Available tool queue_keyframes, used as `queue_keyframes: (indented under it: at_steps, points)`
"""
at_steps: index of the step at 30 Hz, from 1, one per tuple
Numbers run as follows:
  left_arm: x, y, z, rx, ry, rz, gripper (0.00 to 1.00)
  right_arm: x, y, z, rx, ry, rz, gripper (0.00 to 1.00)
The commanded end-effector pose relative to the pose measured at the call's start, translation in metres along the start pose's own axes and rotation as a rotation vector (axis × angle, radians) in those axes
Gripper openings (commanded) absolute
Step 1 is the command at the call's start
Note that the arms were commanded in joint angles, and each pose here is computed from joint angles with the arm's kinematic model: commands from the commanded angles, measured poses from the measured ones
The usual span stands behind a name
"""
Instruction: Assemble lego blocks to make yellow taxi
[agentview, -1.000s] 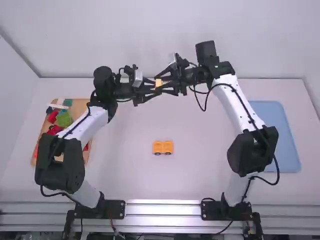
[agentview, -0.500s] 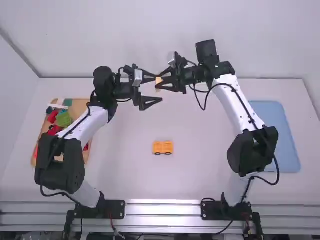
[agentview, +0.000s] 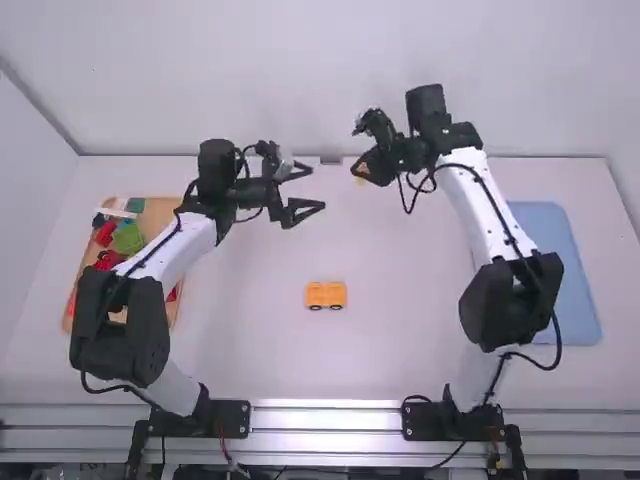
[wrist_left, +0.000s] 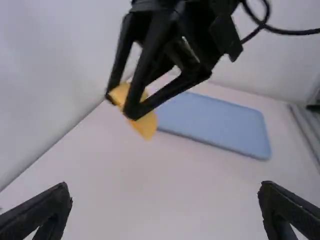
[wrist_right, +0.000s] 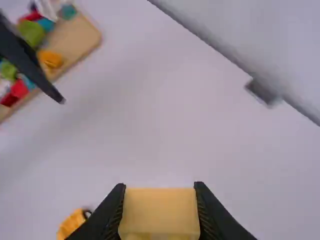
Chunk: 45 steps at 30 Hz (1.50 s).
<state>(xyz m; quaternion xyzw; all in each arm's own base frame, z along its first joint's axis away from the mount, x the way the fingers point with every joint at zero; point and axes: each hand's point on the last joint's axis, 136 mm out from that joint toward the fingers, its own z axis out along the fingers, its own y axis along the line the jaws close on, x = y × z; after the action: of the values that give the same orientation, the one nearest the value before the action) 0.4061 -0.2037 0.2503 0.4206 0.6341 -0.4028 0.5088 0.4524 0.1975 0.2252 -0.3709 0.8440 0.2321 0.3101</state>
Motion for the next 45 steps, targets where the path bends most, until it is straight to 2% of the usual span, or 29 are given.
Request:
queue_keyframes:
  at_steps: [1, 4, 5, 7, 12, 17, 19, 23, 29, 35, 40, 42, 43, 45]
  points:
    - [0.001, 0.014, -0.003, -0.063, 0.021, 0.058, 0.99, 0.022, -0.019, -0.005, 0.146, 0.085, 0.048, 0.11]
    - [0.007, 0.015, -0.005, -0.068, 0.04, 0.058, 0.99, 0.068, -0.023, 0.012, 0.167, 0.202, 0.127, 0.12]
    - [0.008, 0.015, -0.005, -0.069, 0.041, 0.057, 0.99, 0.073, -0.023, 0.014, 0.164, 0.212, 0.132, 0.11]
    - [0.014, 0.021, -0.006, -0.105, 0.067, 0.04, 0.99, 0.099, -0.019, 0.025, 0.143, 0.265, 0.152, 0.09]
    - [0.034, 0.025, -0.014, -0.136, 0.138, 0.035, 0.99, 0.151, -0.02, 0.045, 0.197, 0.387, 0.091, 0.1]
    - [0.067, 0.033, -0.02, -0.218, 0.278, 0.008, 0.99, 0.182, 0.002, 0.059, 0.209, 0.466, -0.021, 0.1]
    - [0.079, 0.04, -0.026, -0.276, 0.336, -0.03, 0.99, 0.193, 0.022, 0.065, 0.146, 0.487, -0.108, 0.1]
    - [0.082, 0.039, -0.028, -0.277, 0.346, -0.044, 0.99, 0.218, 0.052, 0.065, 0.045, 0.572, -0.229, 0.1]
    - [0.081, 0.037, -0.026, -0.266, 0.342, -0.044, 0.99, 0.246, 0.07, 0.063, -0.052, 0.653, -0.357, 0.1]
    - [0.082, 0.036, -0.026, -0.265, 0.345, -0.048, 0.99, 0.27, 0.074, 0.063, -0.103, 0.694, -0.441, 0.25]
    - [0.082, 0.037, -0.026, -0.266, 0.345, -0.049, 0.99, 0.278, 0.066, 0.066, -0.061, 0.704, -0.453, 0.29]
    - [0.082, 0.036, -0.026, -0.265, 0.345, -0.048, 0.99, 0.279, 0.067, 0.067, -0.061, 0.703, -0.457, 0.37]
    - [0.082, 0.036, -0.026, -0.266, 0.346, -0.05, 1.0, 0.279, 0.066, 0.067, -0.057, 0.703, -0.455, 0.45]
    - [0.082, 0.036, -0.026, -0.265, 0.345, -0.05, 0.99, 0.279, 0.064, 0.067, -0.054, 0.699, -0.449, 0.52]
